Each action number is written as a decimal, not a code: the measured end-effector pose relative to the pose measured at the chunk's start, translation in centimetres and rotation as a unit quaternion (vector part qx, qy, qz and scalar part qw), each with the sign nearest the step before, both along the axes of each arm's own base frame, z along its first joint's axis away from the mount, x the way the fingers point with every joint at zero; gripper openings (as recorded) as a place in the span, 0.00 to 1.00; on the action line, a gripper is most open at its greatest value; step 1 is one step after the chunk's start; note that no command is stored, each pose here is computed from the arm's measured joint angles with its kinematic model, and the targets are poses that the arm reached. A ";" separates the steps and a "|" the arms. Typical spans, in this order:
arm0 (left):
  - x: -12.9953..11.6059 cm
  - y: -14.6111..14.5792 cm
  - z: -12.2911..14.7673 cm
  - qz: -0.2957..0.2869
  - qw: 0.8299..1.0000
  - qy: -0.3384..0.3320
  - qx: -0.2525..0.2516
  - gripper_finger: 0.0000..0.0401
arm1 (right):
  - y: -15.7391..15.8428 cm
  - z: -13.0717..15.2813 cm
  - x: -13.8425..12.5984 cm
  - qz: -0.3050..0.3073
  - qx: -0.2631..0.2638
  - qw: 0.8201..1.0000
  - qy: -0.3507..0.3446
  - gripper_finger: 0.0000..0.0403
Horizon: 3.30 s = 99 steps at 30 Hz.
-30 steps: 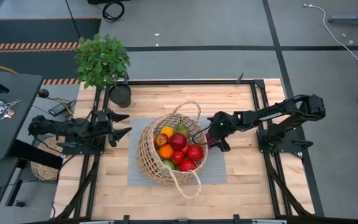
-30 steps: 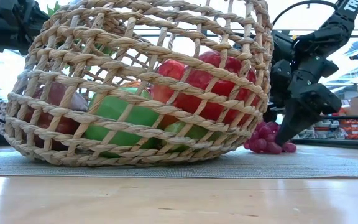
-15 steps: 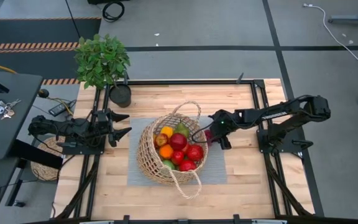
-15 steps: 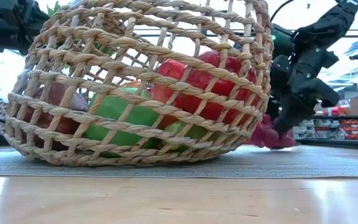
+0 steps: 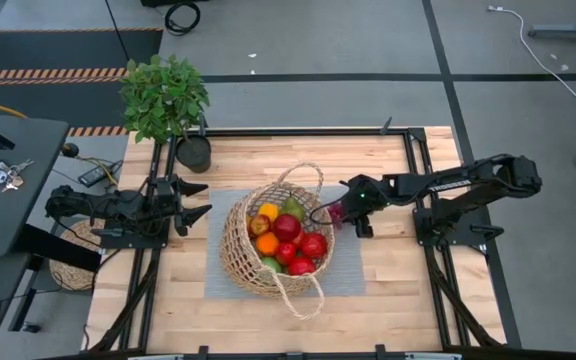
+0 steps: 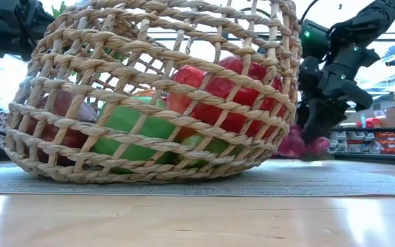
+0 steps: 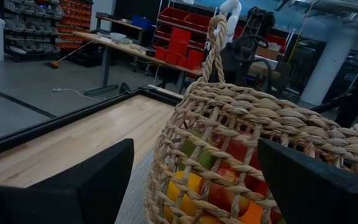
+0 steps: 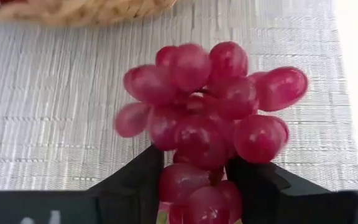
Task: Build produce basket
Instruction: Put the purple grapes into the brown basket, then return to Home Position
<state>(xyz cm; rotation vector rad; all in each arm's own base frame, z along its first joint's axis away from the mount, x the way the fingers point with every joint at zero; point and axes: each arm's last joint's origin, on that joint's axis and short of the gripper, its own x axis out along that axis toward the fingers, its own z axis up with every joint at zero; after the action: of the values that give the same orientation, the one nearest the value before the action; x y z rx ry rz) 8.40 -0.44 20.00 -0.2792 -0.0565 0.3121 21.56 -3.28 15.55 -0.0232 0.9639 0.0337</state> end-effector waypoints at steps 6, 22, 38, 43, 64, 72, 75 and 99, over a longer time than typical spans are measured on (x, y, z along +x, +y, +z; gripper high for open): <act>0.0 0.0 0.0 0.000 1.000 0.000 0.000 0.87 | 0.0 2.6 -0.7 -0.016 -0.005 1.000 -0.006 0.41; 0.0 0.0 0.0 0.000 1.000 0.000 0.000 0.87 | 0.6 17.4 -2.8 -0.057 0.061 0.977 -0.195 0.41; 0.0 0.0 0.0 0.000 1.000 0.000 0.000 0.87 | 3.4 23.2 -1.1 0.048 0.121 0.880 -0.457 0.41; 0.0 0.0 0.0 0.000 1.000 0.000 0.000 0.87 | 4.6 22.3 1.3 0.064 0.130 0.881 -0.451 0.41; 0.0 0.0 0.0 0.000 1.000 0.000 0.000 0.87 | 8.3 11.2 10.5 0.140 0.102 0.949 -0.263 0.45; 0.0 0.0 0.0 0.000 1.000 0.000 0.000 0.87 | 7.8 11.2 10.4 0.138 0.121 0.949 -0.257 0.67; 0.0 0.0 0.0 0.000 1.000 0.000 0.000 0.87 | 7.6 12.3 9.7 0.132 0.101 0.949 -0.269 0.76; 0.0 0.0 0.0 0.000 1.000 0.000 0.000 0.87 | 5.0 9.2 -4.3 -0.031 0.029 0.935 -0.353 0.76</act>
<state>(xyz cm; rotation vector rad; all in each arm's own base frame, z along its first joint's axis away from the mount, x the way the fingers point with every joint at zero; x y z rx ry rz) 8.40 -0.44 19.99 -0.2790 -0.0563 0.3121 17.31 1.70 24.79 0.0488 0.2405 -0.0053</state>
